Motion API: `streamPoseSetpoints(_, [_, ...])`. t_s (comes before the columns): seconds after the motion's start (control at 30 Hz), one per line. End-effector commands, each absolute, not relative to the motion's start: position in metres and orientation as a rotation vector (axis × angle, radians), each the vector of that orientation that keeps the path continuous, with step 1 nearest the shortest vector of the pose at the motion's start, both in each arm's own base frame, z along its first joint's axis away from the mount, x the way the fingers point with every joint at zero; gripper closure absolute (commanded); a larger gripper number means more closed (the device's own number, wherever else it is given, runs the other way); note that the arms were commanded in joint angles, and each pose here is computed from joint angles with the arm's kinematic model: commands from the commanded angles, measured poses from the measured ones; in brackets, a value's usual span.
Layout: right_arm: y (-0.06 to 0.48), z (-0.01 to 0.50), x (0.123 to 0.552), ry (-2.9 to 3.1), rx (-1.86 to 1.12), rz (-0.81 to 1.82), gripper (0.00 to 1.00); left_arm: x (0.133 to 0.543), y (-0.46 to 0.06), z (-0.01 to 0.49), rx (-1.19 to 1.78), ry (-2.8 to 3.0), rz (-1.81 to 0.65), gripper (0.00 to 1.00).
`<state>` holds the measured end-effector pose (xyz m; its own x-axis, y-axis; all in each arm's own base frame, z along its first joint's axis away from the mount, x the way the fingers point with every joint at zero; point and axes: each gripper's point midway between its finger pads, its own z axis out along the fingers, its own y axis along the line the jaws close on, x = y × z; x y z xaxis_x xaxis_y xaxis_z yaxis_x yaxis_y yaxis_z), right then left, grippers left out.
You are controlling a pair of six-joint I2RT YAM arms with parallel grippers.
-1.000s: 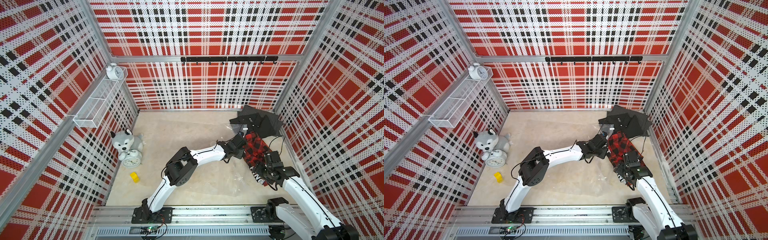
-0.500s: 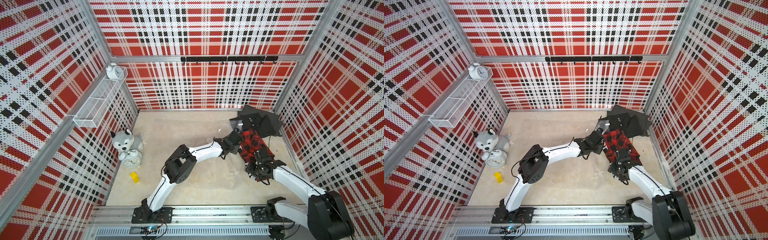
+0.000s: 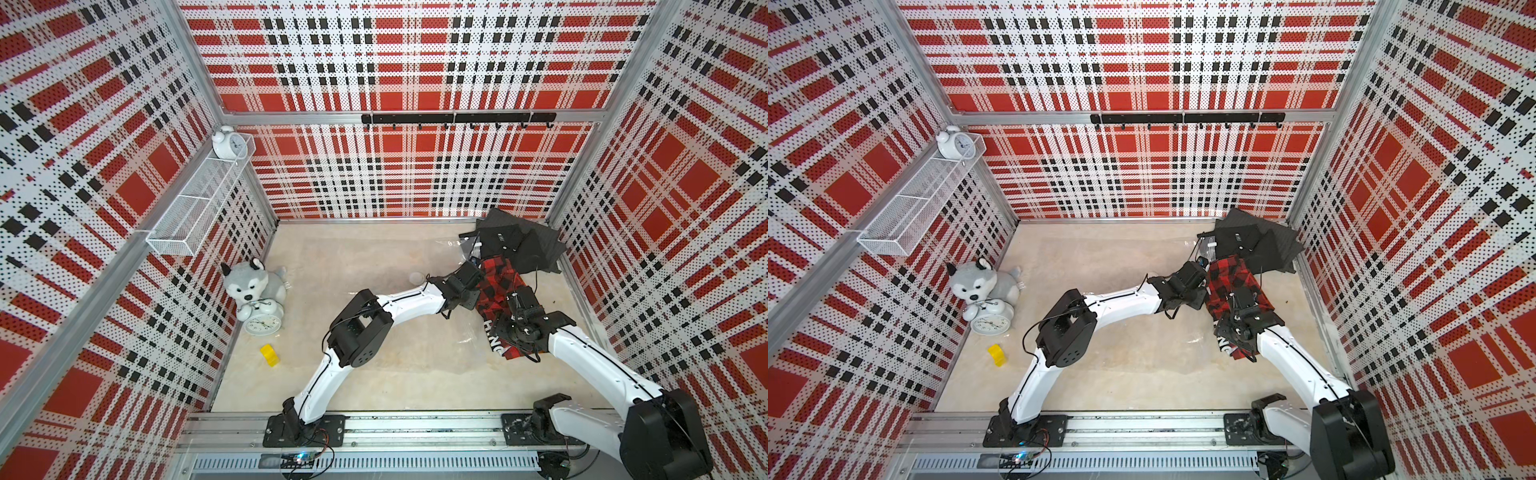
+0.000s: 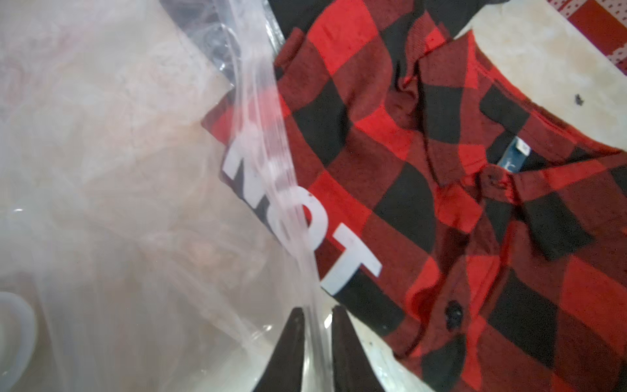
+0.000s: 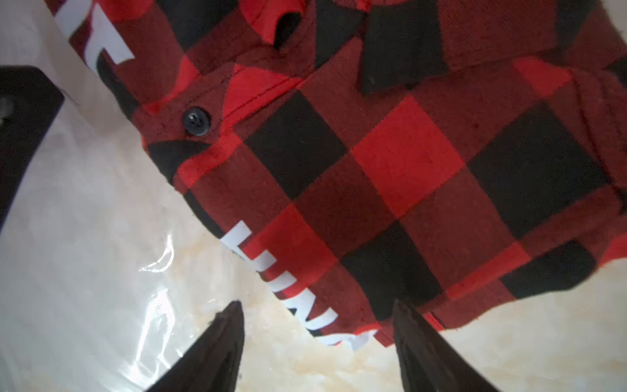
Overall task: Place the folded shirt into the vacuum bag
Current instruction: Place the shirt in the vacuum bag.
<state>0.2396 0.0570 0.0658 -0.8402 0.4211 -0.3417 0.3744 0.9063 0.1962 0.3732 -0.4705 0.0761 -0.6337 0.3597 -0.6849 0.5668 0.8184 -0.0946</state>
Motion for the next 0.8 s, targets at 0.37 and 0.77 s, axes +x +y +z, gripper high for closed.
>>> streamPoseSetpoints(0.37, [0.066, 0.053, 0.239, 2.78, 0.43, 0.093, 0.33, 0.319, -0.49, 0.081, 0.664, 2.373, -0.593, 0.62])
streamPoseSetpoints(0.77, [0.071, 0.053, 0.243, 2.781, 0.385, 0.046, 0.33, 0.302, -0.473, 0.09, 0.614, 2.377, -0.596, 0.61])
